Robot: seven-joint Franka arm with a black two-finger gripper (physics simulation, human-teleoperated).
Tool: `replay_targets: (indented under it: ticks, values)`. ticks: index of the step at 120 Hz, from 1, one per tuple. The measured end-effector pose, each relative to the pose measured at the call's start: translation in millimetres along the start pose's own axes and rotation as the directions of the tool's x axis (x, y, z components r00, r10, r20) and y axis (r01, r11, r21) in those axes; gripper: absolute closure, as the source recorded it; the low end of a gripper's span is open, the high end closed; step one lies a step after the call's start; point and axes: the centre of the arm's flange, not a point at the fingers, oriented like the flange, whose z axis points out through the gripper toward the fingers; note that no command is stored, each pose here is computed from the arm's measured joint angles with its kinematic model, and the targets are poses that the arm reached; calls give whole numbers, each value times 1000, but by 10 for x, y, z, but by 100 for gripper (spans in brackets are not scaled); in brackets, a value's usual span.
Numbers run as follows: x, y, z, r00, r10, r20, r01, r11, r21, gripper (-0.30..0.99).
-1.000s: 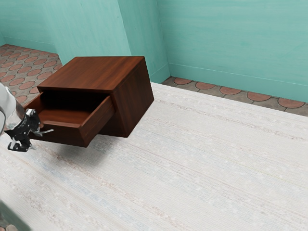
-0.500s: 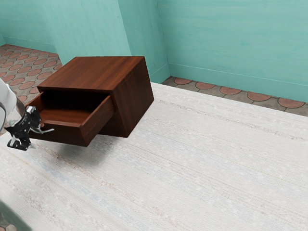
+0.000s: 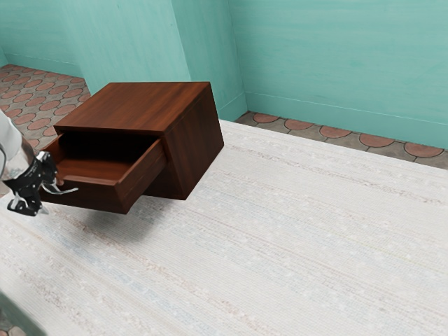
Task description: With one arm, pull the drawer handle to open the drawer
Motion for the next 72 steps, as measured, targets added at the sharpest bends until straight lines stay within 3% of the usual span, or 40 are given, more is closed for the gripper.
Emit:
replay_targets:
  ticks: [53,72]
  values:
    - [-26,155,-297,1000,-16,22,15,1000,26,37]
    - [-126,409,-690,999,-9,42,9,1000,8,33]
